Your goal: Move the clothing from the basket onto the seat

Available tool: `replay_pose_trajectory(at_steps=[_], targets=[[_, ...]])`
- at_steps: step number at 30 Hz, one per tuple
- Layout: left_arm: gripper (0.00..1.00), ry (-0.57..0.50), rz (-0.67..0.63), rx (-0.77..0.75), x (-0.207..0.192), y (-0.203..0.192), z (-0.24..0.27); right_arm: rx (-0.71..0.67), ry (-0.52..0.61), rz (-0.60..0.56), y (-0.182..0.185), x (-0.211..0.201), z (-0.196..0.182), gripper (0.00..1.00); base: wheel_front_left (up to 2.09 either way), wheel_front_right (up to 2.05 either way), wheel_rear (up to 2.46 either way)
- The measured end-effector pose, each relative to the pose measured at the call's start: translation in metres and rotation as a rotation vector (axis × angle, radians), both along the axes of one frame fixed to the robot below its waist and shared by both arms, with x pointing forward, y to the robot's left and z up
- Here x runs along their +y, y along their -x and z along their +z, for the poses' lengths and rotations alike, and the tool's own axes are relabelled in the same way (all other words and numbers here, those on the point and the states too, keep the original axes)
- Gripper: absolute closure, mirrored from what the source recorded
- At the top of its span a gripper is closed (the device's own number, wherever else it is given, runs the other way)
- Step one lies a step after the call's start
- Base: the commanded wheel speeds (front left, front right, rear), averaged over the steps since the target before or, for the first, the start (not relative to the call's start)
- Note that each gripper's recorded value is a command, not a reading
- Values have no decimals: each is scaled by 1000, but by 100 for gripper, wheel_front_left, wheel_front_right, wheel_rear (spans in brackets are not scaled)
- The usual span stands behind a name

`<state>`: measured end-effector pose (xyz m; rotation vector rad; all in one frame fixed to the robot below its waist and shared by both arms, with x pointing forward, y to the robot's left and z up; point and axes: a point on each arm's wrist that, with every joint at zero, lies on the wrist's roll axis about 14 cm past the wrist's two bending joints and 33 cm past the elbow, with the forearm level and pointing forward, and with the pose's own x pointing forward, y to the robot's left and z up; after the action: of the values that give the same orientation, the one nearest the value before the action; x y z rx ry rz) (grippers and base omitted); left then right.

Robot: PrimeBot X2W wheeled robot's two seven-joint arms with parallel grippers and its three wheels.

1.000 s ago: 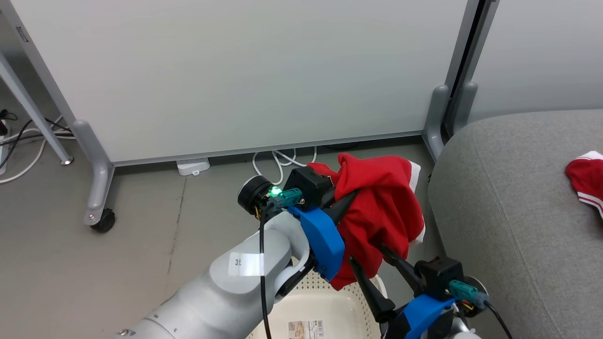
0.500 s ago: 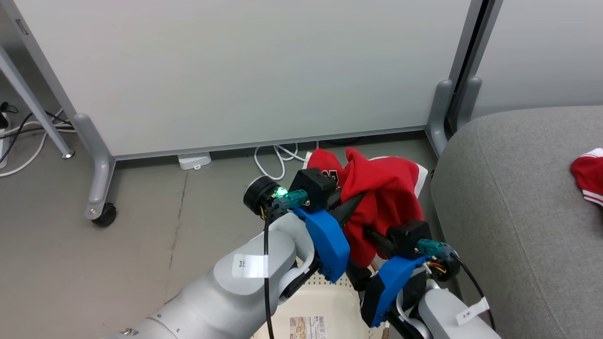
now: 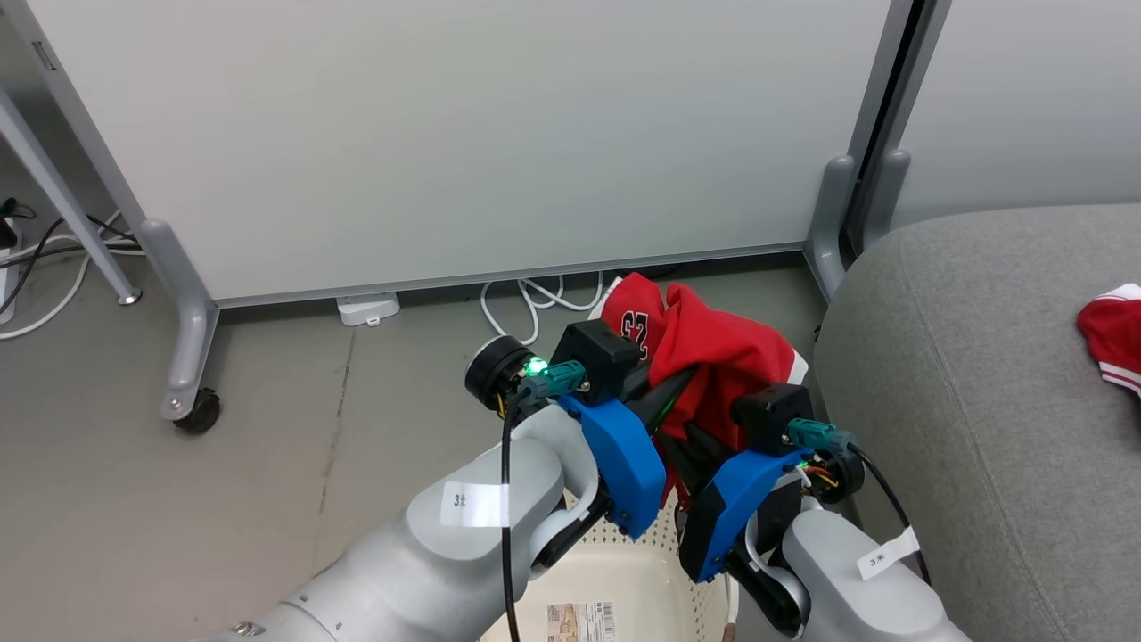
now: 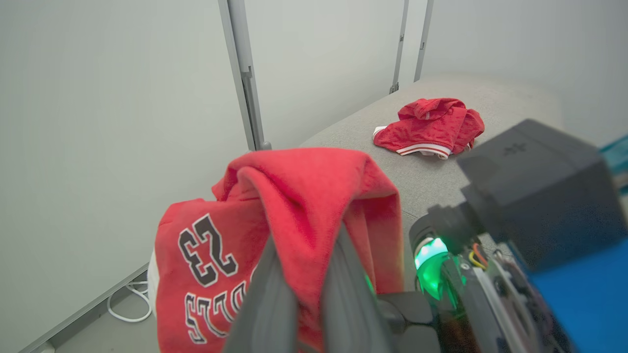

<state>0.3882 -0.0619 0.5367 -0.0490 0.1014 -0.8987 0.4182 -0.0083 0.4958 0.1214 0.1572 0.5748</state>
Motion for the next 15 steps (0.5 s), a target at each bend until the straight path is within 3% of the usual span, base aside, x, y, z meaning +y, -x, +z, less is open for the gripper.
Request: replay_pose_trajectory(at_steps=[15], targets=[[100,5,1,-4,-2,-2,3,3,4,-17,0,-7,-5,100,0,0,0]])
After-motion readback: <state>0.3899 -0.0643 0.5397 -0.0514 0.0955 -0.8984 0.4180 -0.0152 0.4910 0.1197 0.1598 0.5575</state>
